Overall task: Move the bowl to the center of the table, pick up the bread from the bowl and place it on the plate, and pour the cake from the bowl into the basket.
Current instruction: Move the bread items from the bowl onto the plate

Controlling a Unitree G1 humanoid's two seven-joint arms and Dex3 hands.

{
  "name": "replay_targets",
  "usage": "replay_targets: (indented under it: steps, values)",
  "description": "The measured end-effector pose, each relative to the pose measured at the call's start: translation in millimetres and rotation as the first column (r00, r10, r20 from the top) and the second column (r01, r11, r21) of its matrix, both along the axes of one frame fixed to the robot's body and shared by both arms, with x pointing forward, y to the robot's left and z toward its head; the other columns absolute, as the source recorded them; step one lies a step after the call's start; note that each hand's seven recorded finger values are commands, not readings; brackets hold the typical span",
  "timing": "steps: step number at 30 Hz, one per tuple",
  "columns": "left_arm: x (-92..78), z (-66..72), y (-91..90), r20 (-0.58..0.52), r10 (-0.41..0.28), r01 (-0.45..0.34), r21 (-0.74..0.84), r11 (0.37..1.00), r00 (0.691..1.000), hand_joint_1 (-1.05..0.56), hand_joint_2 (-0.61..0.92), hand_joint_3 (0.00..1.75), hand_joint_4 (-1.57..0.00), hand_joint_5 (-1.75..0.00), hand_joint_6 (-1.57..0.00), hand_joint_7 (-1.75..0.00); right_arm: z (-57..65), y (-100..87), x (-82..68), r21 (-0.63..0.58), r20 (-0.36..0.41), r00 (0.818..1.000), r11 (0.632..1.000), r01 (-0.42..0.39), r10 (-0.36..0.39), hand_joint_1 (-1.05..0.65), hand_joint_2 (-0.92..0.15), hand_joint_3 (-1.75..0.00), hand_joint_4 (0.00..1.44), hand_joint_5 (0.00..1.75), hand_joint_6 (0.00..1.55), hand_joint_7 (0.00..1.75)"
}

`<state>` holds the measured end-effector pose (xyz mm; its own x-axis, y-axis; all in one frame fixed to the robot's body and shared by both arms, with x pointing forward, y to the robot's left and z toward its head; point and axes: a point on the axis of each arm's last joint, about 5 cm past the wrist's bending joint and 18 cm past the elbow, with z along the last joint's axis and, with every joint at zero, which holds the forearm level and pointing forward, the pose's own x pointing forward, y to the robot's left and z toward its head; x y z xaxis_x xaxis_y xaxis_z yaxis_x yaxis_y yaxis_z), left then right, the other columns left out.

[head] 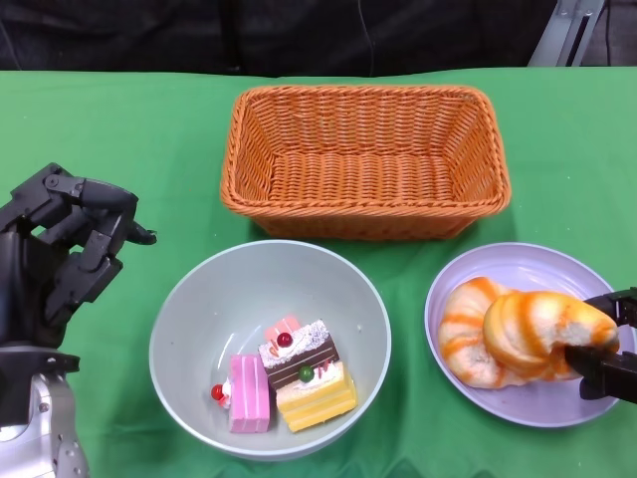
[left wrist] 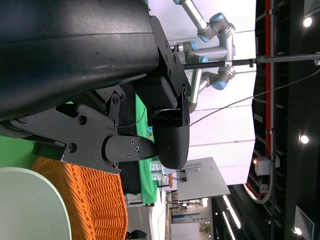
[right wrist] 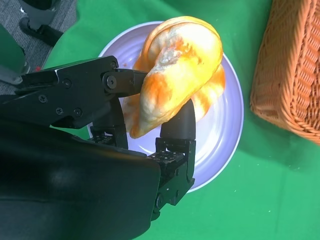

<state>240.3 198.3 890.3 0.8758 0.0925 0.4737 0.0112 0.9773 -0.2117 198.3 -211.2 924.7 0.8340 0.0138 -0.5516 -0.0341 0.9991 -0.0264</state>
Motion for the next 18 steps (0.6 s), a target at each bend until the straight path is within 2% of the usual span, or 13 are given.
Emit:
replay_targets:
  steps: [5,18]
  values:
    - [-0.3,0.2,0.2,0.002,0.001,-0.001,0.000,1.000,1.000,-0.14,0.90,0.36,-0.83,-1.36,-0.96,-0.92,-3.9,0.0,1.9,-0.002,-0.022,1.000,1.000,0.013,-0.013,-0.11,-0.92,-0.34,0.44,1.75,0.32,1.69]
    - [-2.2,2.3,0.2,0.010,-0.004,0.004,0.004,1.000,1.000,-0.12,0.92,0.34,-0.83,-1.36,-0.96,-0.90,-5.9,2.6,9.5,-0.023,-0.035,0.998,0.999,0.046,-0.047,-0.11,-0.92,-0.32,0.39,1.75,0.28,1.64]
